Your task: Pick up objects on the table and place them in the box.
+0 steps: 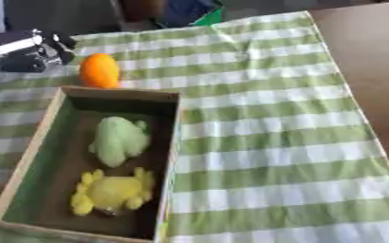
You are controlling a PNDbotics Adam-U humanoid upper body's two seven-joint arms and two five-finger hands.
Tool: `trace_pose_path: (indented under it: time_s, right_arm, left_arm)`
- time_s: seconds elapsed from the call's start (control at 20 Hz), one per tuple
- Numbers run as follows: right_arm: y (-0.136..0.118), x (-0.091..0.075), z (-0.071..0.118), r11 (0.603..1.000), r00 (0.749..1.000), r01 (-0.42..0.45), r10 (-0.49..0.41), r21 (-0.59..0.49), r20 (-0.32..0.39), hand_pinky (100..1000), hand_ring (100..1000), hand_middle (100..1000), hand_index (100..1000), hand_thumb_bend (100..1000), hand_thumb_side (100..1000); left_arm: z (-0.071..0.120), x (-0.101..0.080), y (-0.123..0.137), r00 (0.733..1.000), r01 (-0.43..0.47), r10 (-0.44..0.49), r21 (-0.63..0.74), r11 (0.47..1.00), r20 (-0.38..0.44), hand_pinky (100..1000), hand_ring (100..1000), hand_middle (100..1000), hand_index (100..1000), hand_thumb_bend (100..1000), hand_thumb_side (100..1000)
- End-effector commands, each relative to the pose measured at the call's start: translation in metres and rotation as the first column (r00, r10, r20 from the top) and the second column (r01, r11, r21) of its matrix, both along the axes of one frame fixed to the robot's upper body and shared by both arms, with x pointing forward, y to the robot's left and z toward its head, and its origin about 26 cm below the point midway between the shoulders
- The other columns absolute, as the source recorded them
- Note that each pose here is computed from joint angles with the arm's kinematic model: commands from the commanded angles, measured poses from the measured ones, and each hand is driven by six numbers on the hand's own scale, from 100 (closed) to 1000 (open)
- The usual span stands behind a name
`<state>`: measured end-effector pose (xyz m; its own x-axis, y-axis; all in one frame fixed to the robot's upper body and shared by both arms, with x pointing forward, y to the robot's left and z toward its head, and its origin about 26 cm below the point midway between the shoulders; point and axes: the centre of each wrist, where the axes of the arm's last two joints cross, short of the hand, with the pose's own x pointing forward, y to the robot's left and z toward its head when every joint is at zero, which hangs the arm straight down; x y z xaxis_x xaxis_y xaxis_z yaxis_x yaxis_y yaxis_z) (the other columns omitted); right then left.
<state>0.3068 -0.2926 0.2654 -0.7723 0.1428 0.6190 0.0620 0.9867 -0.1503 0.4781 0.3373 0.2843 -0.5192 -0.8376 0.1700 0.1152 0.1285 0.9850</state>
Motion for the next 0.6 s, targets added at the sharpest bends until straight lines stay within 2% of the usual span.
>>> trace_pose_path:
  time_s: [0.05,0.2,0.6]
  right_arm:
    - [0.0011,-0.0038,0.0086,1.0,1.0,-0.006,0.006,-0.021,0.031,734,723,569,840,100,849]
    - [0.0013,-0.0038,0.0083,1.0,1.0,-0.008,0.008,-0.022,0.027,734,723,567,839,100,845]
    - [0.0018,-0.0036,0.0081,1.0,1.0,-0.014,0.014,-0.028,0.021,734,722,566,839,100,845]
  left_arm:
    - [0.0195,-0.0031,-0.0016,0.999,0.009,-0.009,0.02,1.0,0.039,594,820,834,951,316,933]
    - [0.0185,-0.0025,-0.0042,0.999,0.013,-0.014,0.037,0.999,0.039,599,826,839,960,359,924]
    - [0.0137,-0.0002,-0.0074,0.999,-0.008,0.005,0.06,0.998,0.047,595,827,834,953,358,936]
